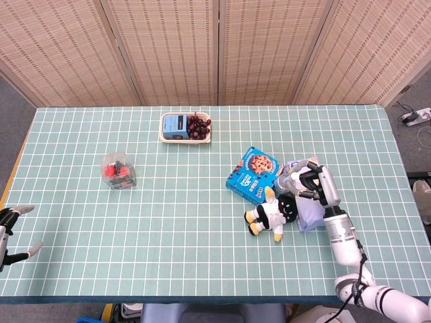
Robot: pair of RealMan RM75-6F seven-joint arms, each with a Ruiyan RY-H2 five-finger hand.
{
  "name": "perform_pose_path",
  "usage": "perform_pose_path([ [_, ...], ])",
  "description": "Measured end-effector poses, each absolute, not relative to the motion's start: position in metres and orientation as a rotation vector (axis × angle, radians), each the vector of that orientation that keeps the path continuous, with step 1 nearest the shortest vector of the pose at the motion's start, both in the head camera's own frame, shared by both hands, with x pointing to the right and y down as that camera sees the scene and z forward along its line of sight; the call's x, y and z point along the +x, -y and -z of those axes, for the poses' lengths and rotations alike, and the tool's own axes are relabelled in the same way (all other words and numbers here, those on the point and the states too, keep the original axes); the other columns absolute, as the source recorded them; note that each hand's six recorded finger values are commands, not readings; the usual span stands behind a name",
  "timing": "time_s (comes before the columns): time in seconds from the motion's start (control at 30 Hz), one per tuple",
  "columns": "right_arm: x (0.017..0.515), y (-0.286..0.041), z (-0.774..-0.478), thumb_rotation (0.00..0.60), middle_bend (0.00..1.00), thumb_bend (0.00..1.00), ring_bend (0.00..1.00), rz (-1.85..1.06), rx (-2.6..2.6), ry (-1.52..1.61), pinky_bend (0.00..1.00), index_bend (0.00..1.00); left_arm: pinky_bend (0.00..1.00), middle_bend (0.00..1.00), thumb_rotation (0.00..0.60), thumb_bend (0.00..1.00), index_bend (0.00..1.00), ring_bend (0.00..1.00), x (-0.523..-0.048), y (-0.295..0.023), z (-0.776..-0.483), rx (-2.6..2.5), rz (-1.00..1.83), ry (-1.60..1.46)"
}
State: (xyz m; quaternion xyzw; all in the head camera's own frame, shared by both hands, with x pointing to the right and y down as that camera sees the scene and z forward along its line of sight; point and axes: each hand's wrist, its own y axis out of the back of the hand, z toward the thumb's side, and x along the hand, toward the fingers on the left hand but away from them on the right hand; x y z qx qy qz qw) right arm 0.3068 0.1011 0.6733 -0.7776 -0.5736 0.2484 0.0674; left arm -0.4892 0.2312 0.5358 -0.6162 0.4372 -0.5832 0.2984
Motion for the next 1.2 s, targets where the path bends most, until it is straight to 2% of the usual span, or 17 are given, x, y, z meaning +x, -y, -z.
perform_pose_path([
  [0.17,0.308,-0.101,-0.674,0.600,1.00,0.37,1.00,-0.764,-2.344,1.727,1.00,0.67,0.47,0.27,0.600,0.17,0.29,0.20,-0.489,-0.231,-0.536,-1.637,1.551,-1.160],
  [0.63,0.311,-0.102,-0.674,0.600,1.00,0.28,1.00,-0.782,-2.349,1.716,1.00,0.49,0.47,0.27,0.600,0.17,0.29,0.20,-0.490,-0.231,-0.537,-1.639,1.555,-1.158],
  [1.2,0.319,-0.103,-0.666,0.600,1.00,0.19,1.00,-0.753,-2.327,1.723,1.00,0.42,0.47,0.27,0.600,0.17,0.29,0.20,-0.490,-0.231,-0.538,-1.637,1.558,-1.155],
])
